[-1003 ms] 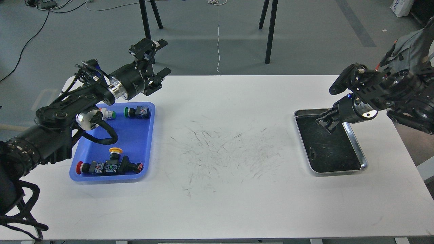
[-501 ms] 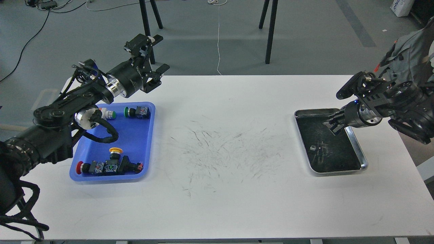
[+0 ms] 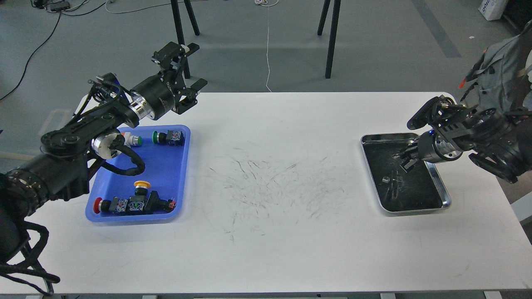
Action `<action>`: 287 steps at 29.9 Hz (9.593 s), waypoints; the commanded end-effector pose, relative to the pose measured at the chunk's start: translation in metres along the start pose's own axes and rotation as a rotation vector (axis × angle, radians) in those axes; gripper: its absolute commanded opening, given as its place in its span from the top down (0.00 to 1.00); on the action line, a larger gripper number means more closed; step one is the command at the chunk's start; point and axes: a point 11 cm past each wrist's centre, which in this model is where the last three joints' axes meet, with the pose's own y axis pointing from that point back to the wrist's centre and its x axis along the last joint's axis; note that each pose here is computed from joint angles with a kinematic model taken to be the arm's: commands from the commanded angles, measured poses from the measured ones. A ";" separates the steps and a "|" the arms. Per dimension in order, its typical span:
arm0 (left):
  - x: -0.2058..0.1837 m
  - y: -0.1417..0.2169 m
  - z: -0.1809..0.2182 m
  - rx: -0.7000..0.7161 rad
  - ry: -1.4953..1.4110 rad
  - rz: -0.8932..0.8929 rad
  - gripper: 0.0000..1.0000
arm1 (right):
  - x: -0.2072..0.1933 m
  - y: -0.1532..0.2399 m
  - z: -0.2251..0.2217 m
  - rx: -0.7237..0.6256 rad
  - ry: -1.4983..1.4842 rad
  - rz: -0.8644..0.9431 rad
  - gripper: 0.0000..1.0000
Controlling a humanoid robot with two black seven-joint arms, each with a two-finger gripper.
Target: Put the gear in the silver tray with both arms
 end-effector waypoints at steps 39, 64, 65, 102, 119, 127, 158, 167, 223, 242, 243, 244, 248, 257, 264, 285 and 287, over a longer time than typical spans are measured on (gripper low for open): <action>0.022 0.006 0.011 -0.138 0.169 0.164 0.00 | 0.149 0.062 0.009 0.272 -0.801 0.818 0.29; -0.002 0.048 0.022 -0.056 0.105 -0.039 0.00 | 0.128 0.064 0.029 0.412 -1.323 1.127 0.16; 0.000 0.048 0.019 -0.049 0.092 -0.013 0.00 | 0.125 0.063 0.030 0.415 -1.353 1.132 0.15; 0.064 0.172 -0.081 0.474 -0.850 0.014 0.01 | 0.081 0.044 0.033 0.464 -1.693 1.235 0.08; 0.076 0.173 -0.077 0.559 -0.817 -0.061 0.00 | 0.081 0.043 0.031 0.467 -1.694 1.230 0.08; 0.081 0.176 -0.079 0.594 -0.949 -0.094 0.00 | 0.083 0.041 0.028 0.475 -1.696 1.226 0.08; 0.076 0.172 -0.119 0.699 -1.231 -0.254 0.11 | 0.086 0.036 0.022 0.485 -1.692 1.207 0.08; 0.077 0.170 -0.120 0.704 -1.246 -0.253 0.14 | 0.087 0.039 0.024 0.488 -1.703 1.224 0.07; 0.079 0.167 -0.127 0.727 -1.359 -0.297 0.54 | 0.067 0.024 0.000 0.591 -1.875 1.245 0.06; 0.083 0.160 -0.127 0.734 -1.394 -0.273 0.75 | 0.066 0.022 -0.001 0.583 -1.870 1.239 0.06; 0.082 0.159 -0.128 0.729 -1.386 -0.269 0.77 | 0.066 0.022 -0.002 0.587 -1.869 1.238 0.06; 0.081 0.158 -0.127 0.722 -1.375 -0.265 0.79 | 0.066 0.022 -0.002 0.587 -1.870 1.237 0.06; 0.084 0.158 -0.124 0.724 -1.354 -0.238 0.80 | 0.066 0.021 -0.003 0.588 -1.869 1.234 0.06; 0.085 0.161 -0.125 0.736 -1.307 -0.223 0.82 | 0.067 0.018 -0.007 0.587 -1.861 1.217 0.05; 0.092 0.157 -0.111 0.707 -1.225 -0.132 0.84 | 0.066 0.018 -0.007 0.582 -1.861 1.217 0.05; -0.022 0.018 -0.014 0.260 -1.018 -0.294 0.85 | 0.076 0.021 -0.007 0.589 -1.828 1.214 0.05; -0.046 0.006 -0.022 0.244 -1.049 -0.369 0.86 | 0.078 0.024 -0.005 0.590 -1.822 1.220 0.05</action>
